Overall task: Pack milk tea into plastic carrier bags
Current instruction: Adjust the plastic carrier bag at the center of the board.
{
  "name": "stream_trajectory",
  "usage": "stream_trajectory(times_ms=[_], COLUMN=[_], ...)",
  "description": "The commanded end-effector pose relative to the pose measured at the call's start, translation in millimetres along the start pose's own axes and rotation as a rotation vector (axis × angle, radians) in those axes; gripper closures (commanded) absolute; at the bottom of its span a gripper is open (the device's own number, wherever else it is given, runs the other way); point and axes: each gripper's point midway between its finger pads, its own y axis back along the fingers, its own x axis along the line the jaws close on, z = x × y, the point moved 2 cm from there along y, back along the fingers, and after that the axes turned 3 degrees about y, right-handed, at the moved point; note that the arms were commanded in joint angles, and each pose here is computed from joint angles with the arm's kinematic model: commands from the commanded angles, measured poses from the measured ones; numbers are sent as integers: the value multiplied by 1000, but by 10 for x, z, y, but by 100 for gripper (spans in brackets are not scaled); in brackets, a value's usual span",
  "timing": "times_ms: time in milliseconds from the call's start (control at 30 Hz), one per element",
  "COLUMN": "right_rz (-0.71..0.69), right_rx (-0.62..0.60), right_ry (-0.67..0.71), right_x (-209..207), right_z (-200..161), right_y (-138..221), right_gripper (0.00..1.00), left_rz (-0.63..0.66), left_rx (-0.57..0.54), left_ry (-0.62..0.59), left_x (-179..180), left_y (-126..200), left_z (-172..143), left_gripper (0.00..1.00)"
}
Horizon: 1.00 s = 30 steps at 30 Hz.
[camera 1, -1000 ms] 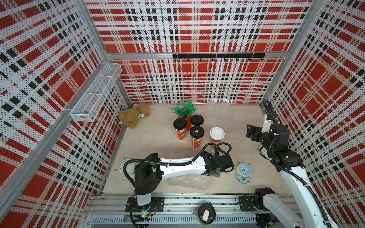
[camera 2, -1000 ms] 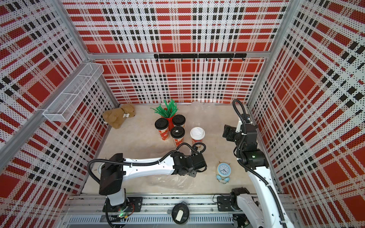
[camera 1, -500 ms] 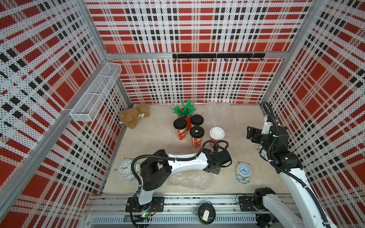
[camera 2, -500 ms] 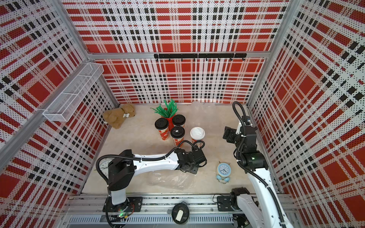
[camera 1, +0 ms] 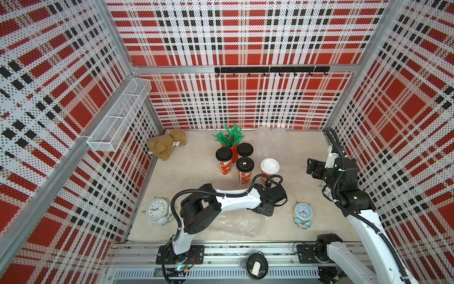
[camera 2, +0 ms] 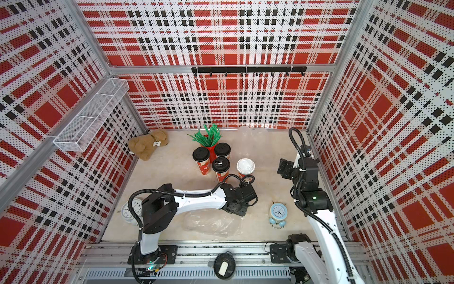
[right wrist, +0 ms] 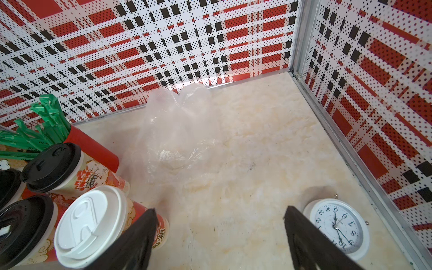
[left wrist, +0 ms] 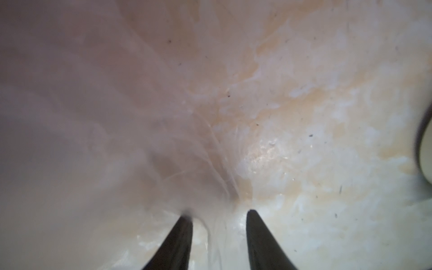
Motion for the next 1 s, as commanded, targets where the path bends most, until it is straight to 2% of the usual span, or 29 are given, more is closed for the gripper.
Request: stream_trajectory(times_ms=[0,200,400,633,833,967], right_rz=[-6,-1,10,15,110,173], right_rx=[-44,-41,-38,2,72,134], right_ry=[-18,-23,-26,6,40,124], right_x=[-18,-16,2,13,196,424], right_z=[60,45,51,1,-11,-5], right_y=[41,47,57,53,37,17], right_gripper=[12,12,13,16,19,13], left_rz=[-16,-9,-28,-89,-159,-195], left_rx=[-20,-61,-94,-174,-219,-236], left_ry=[4,4,13,-11,-55,-88], left_x=[-54,-49,-57,-107,-14,140], left_y=[52,173,280,680,998,1111], left_z=[81,113,140,222,247,246], left_gripper=[66,77,99,100,100,100])
